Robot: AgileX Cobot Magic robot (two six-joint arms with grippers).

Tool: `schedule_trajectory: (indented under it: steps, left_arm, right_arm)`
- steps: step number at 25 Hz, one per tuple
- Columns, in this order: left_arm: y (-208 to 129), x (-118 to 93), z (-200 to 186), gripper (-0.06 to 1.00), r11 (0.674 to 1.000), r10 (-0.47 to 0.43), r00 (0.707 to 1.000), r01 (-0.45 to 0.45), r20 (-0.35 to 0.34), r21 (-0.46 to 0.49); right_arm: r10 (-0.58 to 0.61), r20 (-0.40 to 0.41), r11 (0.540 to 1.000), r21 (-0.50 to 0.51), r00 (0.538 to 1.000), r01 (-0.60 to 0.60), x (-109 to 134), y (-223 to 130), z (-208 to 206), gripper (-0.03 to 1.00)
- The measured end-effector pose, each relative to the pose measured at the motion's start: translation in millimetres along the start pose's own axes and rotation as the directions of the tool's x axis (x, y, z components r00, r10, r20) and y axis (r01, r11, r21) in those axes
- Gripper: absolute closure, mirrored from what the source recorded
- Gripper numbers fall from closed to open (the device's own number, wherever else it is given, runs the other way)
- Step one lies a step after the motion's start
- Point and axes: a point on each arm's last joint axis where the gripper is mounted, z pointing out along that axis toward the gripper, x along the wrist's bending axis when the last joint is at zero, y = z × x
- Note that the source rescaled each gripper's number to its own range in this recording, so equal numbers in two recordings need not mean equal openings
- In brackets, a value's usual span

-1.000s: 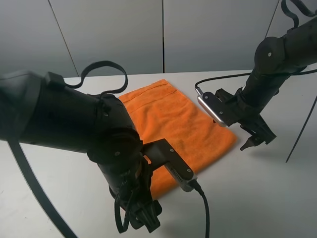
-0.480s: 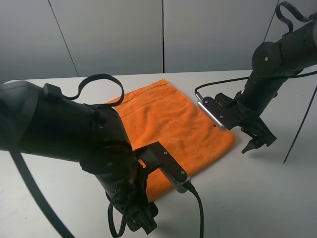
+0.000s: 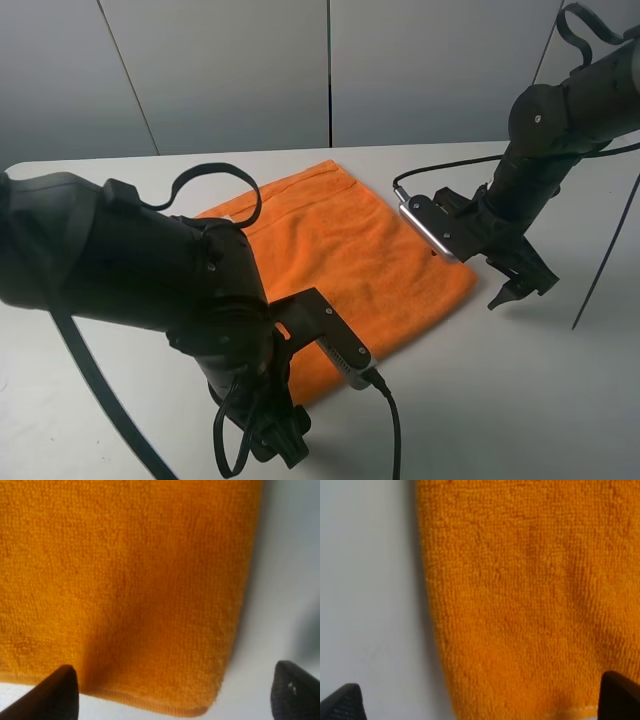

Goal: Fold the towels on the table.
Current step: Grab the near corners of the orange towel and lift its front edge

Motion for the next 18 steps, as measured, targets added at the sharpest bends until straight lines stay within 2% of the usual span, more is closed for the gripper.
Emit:
schedule_trajectory:
  steps: [8, 18]
  left_arm:
    - [0.1, -0.5, 9.3, -0.05, 1.0, 0.013, 1.0, -0.013, -0.011, 0.021]
    - [0.1, -0.4, 9.3, -0.05, 1.0, -0.003, 1.0, 0.003, -0.012, 0.021]
  right_arm:
    - [-0.002, -0.005, 1.0, 0.0, 1.0, 0.002, 0.2, -0.1, 1.4, -0.03]
    - [0.001, -0.057, 1.0, -0.013, 0.998, -0.002, 2.7, -0.5, 18.3, -0.03]
